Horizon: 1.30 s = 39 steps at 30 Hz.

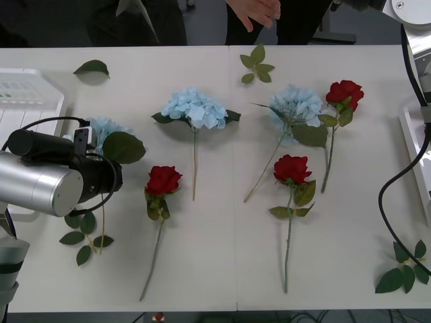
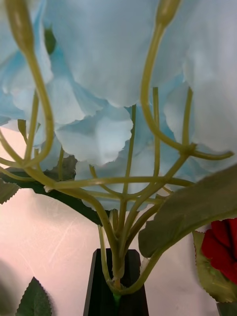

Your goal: Place the red flowers into the right box and the blue flowers into the left box. If a person shows an open palm, hand one flower to the person first, then continue sorting.

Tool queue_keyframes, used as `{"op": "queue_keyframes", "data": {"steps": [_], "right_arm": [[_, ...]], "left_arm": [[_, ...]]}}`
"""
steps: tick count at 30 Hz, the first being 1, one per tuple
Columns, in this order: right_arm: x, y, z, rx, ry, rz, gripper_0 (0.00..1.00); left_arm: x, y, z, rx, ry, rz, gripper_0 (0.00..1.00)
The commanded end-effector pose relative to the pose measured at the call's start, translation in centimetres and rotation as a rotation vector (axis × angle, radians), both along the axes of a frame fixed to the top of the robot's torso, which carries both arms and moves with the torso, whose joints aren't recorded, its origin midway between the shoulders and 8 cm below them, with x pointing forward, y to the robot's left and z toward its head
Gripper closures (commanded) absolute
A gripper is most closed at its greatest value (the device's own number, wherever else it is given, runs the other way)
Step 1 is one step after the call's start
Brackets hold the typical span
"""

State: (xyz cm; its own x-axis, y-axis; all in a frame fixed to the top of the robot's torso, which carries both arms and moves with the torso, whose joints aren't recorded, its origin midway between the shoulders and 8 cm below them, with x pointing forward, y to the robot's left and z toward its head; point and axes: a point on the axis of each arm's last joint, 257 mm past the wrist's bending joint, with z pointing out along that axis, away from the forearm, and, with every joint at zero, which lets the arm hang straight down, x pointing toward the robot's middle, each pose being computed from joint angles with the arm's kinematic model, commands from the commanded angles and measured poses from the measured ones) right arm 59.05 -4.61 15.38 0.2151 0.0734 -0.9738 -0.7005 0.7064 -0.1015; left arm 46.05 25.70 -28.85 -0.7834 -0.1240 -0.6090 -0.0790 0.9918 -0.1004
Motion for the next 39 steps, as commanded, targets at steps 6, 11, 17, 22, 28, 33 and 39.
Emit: {"op": "queue_keyframes", "data": {"steps": [6,11,17,22,28,33,39], "right_arm": [[-2.4,2.8,3.4,-0.014,-0.136,0.064,1.00],[-2.5,3.1,3.4,-0.012,-0.139,0.067,1.00],[-2.5,3.3,3.3,-0.021,-0.145,0.068,1.00],[-2.5,3.3,3.2,-0.033,-0.155,0.062,0.18],[-2.7,3.4,3.3,-0.036,-0.166,0.067,0.00],[-3.3,3.7,3.8,-0.012,-0.168,0.094,0.00],[-3.6,3.7,4.2,-0.004,-0.180,0.105,0.00]], "left_arm": [[0.7,-0.2,1.7,0.024,-0.044,-0.035,1.00],[0.7,-0.2,1.7,0.025,-0.044,-0.036,1.00],[0.7,-0.2,1.6,0.025,-0.041,-0.035,1.00],[0.7,-0.2,1.6,0.024,-0.042,-0.036,1.00],[0.6,-0.2,1.6,0.024,-0.041,-0.035,1.00],[0.7,-0.3,1.7,0.022,-0.043,-0.037,1.00],[0.7,-0.3,1.6,0.020,-0.042,-0.035,1.00]]}}
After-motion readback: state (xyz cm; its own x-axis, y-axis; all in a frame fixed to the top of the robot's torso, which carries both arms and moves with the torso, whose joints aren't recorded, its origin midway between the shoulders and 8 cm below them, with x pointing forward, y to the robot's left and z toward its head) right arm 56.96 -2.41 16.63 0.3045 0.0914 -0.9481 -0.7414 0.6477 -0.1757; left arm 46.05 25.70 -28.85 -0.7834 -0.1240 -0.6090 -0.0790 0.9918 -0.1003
